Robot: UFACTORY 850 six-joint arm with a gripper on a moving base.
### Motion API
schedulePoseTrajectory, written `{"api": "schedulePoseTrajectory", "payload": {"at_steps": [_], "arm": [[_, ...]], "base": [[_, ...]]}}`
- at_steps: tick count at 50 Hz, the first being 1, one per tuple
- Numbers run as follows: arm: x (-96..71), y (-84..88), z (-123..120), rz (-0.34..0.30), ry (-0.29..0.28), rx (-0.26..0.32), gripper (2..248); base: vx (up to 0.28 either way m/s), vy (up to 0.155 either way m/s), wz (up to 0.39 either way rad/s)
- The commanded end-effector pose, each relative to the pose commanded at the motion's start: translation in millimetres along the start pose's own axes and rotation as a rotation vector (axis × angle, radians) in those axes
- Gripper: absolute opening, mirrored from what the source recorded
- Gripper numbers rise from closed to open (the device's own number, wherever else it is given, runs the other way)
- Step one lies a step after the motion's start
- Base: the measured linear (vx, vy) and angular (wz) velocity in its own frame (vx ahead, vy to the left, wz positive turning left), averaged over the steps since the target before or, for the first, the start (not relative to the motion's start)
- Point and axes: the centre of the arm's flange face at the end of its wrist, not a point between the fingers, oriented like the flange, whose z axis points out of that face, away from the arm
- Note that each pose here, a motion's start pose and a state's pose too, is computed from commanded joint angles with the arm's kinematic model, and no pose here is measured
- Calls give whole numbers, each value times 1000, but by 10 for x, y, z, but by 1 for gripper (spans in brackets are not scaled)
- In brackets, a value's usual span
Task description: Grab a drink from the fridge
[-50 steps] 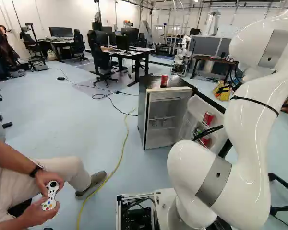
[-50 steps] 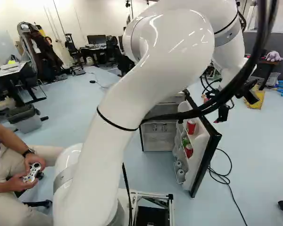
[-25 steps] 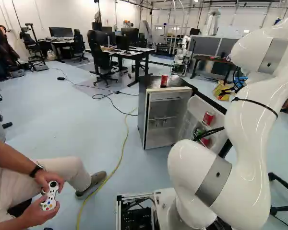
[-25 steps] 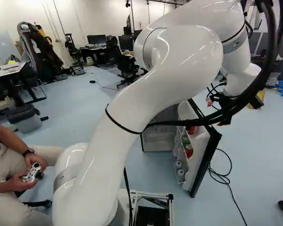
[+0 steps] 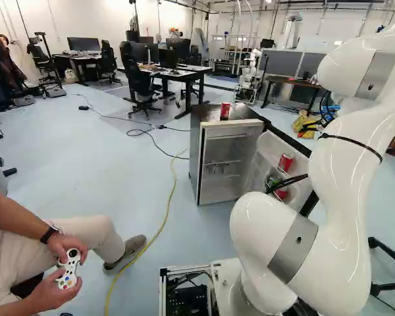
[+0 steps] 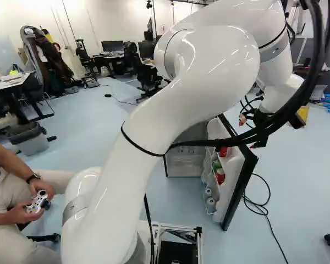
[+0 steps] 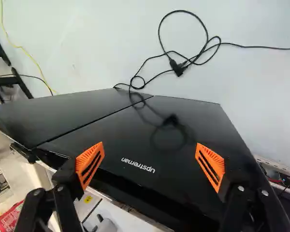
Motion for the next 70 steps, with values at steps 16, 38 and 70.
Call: {"api": "schedulePoseTrajectory", "payload": {"at_steps": [16,38,70], "arm": [[-114,45,-21,6,-45,-8,247],[-286,120,-54,15,-109,-19,247],[-602,243,-107,31,-210,-38,247]], "base": [[0,0,0],[0,0,0],[0,0,0]]}}
